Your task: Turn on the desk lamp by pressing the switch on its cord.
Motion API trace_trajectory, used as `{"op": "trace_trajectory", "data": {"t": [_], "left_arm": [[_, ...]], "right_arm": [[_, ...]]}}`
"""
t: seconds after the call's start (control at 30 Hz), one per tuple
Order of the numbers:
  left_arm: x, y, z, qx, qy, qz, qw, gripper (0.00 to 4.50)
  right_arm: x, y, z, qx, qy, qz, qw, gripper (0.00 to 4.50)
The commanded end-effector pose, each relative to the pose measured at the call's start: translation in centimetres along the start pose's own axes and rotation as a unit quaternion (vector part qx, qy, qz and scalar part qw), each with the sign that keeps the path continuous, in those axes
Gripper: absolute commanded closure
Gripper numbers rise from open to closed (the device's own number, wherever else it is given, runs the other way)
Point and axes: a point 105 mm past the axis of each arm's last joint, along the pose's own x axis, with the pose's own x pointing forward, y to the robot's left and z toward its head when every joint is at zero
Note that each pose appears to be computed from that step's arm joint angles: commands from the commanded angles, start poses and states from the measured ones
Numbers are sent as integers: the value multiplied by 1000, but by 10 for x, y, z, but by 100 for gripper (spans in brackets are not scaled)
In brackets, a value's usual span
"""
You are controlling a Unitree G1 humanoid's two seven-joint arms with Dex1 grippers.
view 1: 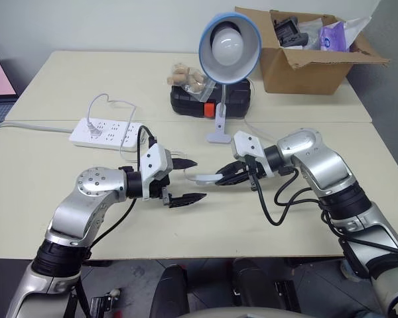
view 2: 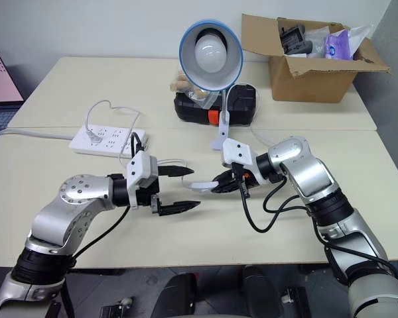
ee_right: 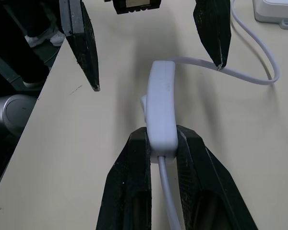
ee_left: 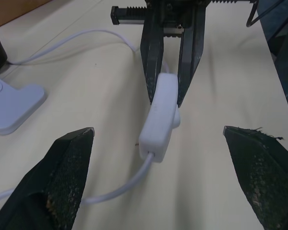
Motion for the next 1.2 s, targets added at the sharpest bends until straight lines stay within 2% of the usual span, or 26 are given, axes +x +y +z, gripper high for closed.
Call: {"op": "trace_trajectory", "data": {"t": [0.03, 0.3, 0.4, 0.47, 0.87, 0.97, 1.2], "left_arm": [[5, -1, 6, 5, -11, -11, 1000, 0], [12, -2, 6, 6, -13, -14, 1000, 0], [13, -2, 4, 8, -10, -14, 1000, 51], [14, -1, 3, 8, -8, -13, 1000, 106], [14, 8, 0, 19, 1, -5, 1000, 365], [15, 10, 0, 21, 0, -2, 1000, 384], [15, 15, 2, 32, -3, 10, 999, 386]], "right_arm": [[-2, 2, 16, -31, -14, 2, 999, 414], [-2, 3, 18, -38, -13, 3, 999, 414], [-1, 4, 18, -39, -14, 4, 999, 414], [-1, 4, 19, -39, -14, 4, 999, 414], [0, 4, 20, -44, -16, 3, 999, 414], [0, 4, 21, -44, -16, 3, 999, 414], [0, 5, 20, -46, -16, 3, 999, 414]]}}
